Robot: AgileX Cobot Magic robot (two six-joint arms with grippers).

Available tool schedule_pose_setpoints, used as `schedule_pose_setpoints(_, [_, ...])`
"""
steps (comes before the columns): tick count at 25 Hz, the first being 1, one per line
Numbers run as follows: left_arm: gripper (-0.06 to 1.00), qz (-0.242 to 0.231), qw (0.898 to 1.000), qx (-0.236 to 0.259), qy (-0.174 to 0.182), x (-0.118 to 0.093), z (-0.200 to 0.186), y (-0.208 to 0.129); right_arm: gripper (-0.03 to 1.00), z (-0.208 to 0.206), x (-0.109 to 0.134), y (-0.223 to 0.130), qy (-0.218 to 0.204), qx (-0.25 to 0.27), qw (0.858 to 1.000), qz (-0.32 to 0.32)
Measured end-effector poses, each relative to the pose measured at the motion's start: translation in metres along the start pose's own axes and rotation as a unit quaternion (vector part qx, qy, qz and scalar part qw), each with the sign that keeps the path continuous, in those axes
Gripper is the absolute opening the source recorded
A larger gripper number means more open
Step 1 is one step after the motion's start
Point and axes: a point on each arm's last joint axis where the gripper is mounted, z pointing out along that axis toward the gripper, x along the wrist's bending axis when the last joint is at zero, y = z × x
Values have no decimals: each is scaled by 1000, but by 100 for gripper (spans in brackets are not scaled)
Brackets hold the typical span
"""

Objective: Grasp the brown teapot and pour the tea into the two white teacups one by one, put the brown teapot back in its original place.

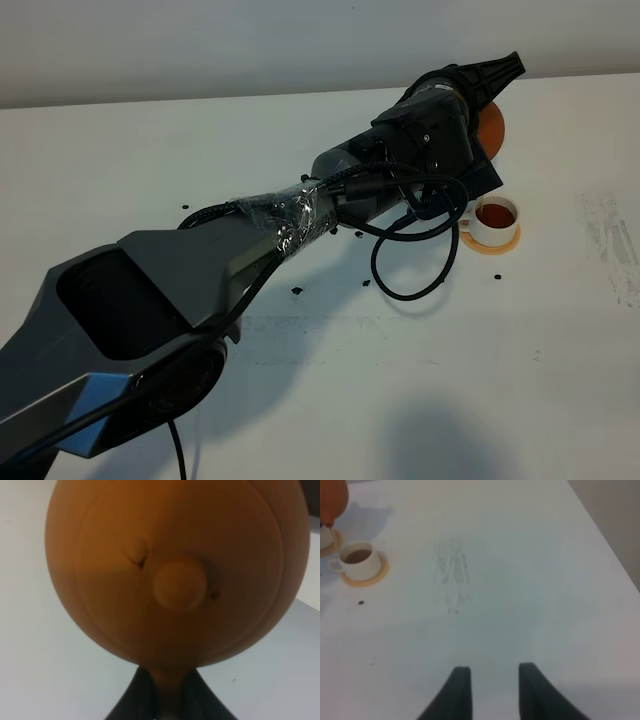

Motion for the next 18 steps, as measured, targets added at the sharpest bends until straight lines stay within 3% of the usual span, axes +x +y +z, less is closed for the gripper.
schedule_pose_setpoints(18, [9, 2, 1000, -2, 7, 4, -2, 4, 23, 0, 0, 0, 0, 0, 1000, 0])
